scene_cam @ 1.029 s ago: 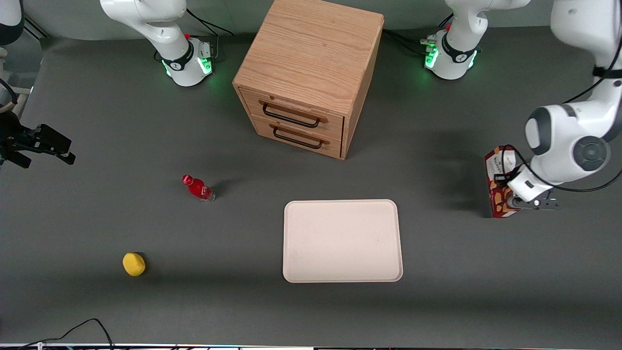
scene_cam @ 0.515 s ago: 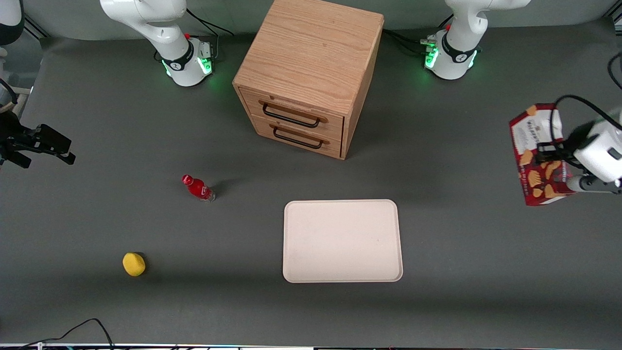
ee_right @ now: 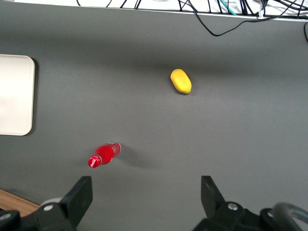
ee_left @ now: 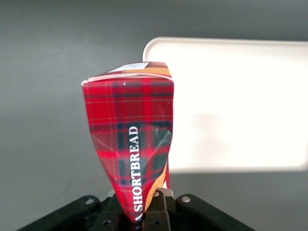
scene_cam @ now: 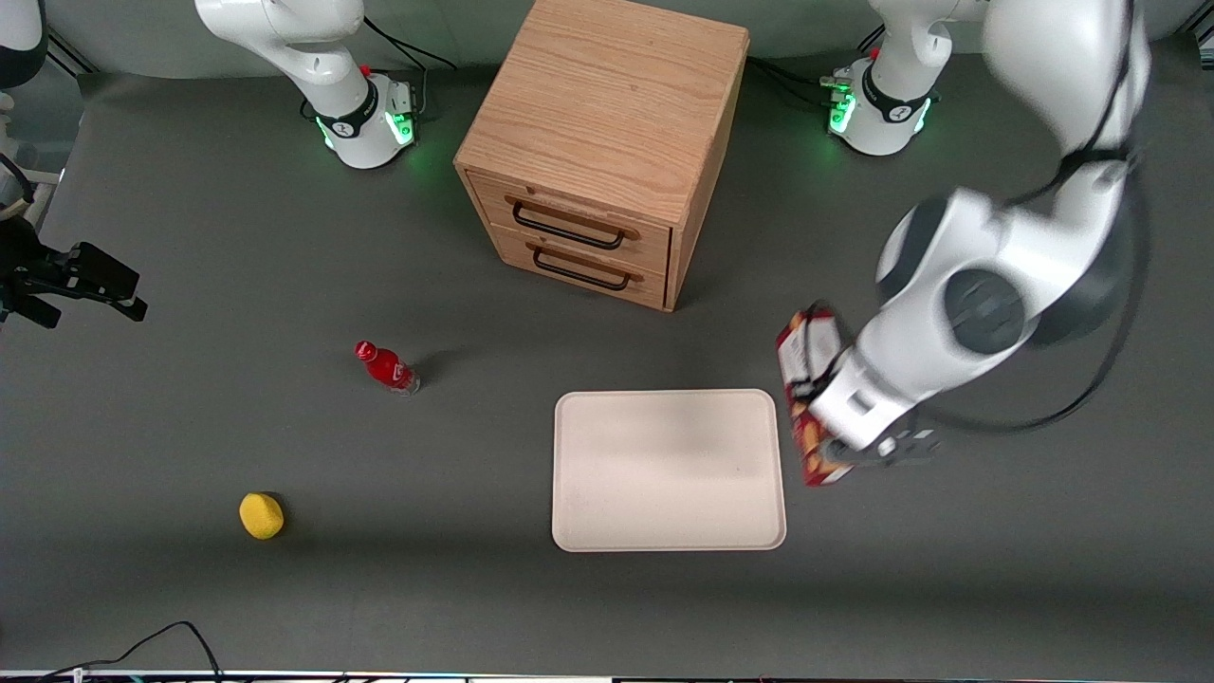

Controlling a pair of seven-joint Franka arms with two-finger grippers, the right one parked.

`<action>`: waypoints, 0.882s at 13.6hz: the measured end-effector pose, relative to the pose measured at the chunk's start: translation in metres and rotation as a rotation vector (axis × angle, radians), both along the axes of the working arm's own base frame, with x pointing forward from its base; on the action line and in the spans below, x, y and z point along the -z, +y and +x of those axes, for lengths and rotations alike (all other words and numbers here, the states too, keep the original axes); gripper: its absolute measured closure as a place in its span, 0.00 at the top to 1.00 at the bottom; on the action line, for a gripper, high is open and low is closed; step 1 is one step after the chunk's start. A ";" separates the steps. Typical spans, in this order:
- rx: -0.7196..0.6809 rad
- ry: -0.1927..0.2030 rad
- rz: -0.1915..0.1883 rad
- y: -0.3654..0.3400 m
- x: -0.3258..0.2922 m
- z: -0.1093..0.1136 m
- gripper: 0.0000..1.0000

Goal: Place red cookie box on tray

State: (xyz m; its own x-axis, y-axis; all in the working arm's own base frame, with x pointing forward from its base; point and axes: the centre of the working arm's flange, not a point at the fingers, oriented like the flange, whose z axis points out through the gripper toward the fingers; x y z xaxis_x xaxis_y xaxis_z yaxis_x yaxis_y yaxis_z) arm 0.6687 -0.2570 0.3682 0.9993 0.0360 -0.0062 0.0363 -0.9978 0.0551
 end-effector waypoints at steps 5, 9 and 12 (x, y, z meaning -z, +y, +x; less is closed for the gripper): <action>-0.008 -0.089 0.000 -0.015 0.122 0.016 0.08; 0.003 -0.113 0.016 -0.018 0.121 0.016 0.14; 0.017 -0.127 0.040 -0.017 0.119 0.016 0.47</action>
